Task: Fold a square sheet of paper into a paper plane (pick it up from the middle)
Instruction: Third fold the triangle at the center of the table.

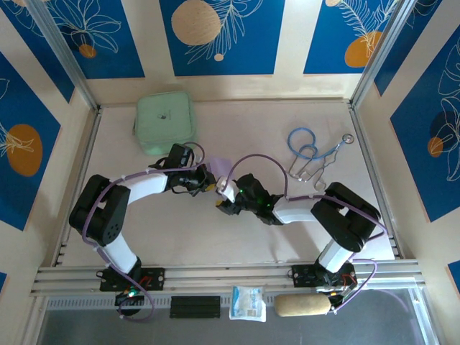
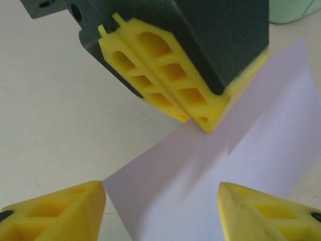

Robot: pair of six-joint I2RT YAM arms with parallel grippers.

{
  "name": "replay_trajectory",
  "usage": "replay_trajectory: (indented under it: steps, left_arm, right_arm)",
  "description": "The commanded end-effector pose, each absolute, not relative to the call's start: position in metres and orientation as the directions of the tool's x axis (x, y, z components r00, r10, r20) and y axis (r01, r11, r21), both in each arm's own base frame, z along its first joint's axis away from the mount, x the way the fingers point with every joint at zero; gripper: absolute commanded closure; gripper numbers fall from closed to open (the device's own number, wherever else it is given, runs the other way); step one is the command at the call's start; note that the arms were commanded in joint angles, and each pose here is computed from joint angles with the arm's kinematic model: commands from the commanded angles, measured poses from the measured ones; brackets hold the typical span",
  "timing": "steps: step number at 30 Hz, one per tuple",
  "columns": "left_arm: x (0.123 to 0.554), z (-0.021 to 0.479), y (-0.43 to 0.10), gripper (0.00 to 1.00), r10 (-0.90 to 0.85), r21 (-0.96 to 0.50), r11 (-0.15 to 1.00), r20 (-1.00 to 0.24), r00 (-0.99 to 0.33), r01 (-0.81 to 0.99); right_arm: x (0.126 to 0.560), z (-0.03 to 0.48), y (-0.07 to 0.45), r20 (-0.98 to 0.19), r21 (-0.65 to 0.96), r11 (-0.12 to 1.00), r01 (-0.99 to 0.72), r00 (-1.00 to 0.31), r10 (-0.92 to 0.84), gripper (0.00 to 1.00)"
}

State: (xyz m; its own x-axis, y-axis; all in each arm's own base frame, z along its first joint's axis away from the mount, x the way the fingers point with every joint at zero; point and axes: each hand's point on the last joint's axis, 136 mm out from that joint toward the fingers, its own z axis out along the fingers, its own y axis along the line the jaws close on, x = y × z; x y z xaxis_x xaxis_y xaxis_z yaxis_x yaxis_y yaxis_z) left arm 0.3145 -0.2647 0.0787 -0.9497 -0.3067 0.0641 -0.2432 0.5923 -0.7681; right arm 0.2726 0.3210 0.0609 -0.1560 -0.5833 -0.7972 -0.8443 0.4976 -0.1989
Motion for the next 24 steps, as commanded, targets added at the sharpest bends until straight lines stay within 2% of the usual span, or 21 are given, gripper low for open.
replay_trajectory:
  steps: [1, 8, 24]
  left_arm:
    - [0.316, 0.081, -0.262, 0.96, -0.320, -0.771, 0.587, 0.059, -0.946, -0.246]
    - [0.316, 0.079, -0.262, 0.95, -0.313, -0.771, 0.589, 0.059, -0.948, -0.243]
    - [0.314, 0.077, -0.262, 0.95, -0.305, -0.768, 0.594, 0.061, -0.950, -0.240]
  right_arm:
    - [0.281, 0.073, 0.318, -0.815, -0.264, 0.528, -0.807, -0.106, -0.570, 0.42]
    - [0.276, 0.085, 0.313, -0.838, -0.261, 0.539, -0.800, -0.088, -0.538, 0.55]
    - [0.273, 0.094, 0.324, -0.859, -0.218, 0.524, -0.824, -0.093, -0.503, 0.70]
